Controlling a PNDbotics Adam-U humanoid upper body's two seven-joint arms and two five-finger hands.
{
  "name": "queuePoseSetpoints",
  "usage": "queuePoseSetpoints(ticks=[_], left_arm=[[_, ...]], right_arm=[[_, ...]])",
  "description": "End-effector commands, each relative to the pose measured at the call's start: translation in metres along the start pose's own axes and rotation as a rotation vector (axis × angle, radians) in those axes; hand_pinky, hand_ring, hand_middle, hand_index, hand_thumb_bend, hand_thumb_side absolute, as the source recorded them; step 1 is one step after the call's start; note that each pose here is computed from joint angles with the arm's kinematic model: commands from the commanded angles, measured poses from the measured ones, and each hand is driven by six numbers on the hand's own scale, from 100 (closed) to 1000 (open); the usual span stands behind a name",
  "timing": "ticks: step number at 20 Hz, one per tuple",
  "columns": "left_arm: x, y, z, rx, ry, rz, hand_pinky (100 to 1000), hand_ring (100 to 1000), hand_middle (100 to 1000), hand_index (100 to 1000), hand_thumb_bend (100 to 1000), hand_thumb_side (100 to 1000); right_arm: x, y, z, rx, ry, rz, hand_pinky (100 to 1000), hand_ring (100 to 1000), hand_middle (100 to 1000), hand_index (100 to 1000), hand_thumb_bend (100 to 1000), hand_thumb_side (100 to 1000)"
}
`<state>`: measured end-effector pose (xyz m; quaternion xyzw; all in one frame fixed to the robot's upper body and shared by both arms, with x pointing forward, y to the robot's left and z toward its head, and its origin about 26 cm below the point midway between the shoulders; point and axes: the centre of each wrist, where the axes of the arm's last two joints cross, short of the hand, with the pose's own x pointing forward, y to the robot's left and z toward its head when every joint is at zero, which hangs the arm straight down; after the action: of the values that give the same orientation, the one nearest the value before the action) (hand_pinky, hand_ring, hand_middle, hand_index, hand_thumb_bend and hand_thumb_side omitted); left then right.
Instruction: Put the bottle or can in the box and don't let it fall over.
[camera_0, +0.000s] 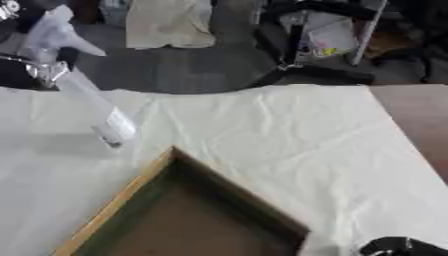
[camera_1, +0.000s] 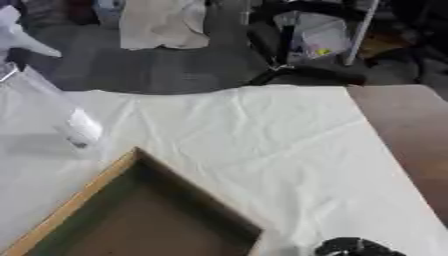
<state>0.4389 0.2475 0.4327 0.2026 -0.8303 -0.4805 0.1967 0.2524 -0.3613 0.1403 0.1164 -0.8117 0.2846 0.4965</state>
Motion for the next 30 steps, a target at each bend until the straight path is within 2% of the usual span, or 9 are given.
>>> queuePoseSetpoints(ticks=[1, 12, 18, 30], left_arm=[[0.010, 0.024, 0.002, 0.030, -0.024, -0.048, 516, 175, 250, 390, 100, 100], [0.016, 0.032, 0.001, 0.039, -0.036, -0.046, 518, 189, 264, 404, 100, 100], [0.028, 0.042, -0.002, 0.064, -0.068, -0.036, 517, 191, 265, 404, 100, 100], [0.088, 0.046, -0.003, 0.028, -0.226, 0.069, 528, 202, 275, 415, 100, 100]], right_arm=[[0.008, -0.002, -0.001, 0.005, -0.008, 0.016, 872, 718, 770, 838, 100, 960], [0.008, -0.002, 0.001, 0.005, 0.004, -0.009, 874, 719, 770, 838, 100, 942], [0.008, -0.003, 0.003, -0.001, 0.011, -0.030, 874, 719, 771, 837, 100, 915], [0.010, -0.006, 0.006, -0.006, 0.026, -0.093, 874, 719, 771, 836, 100, 838]])
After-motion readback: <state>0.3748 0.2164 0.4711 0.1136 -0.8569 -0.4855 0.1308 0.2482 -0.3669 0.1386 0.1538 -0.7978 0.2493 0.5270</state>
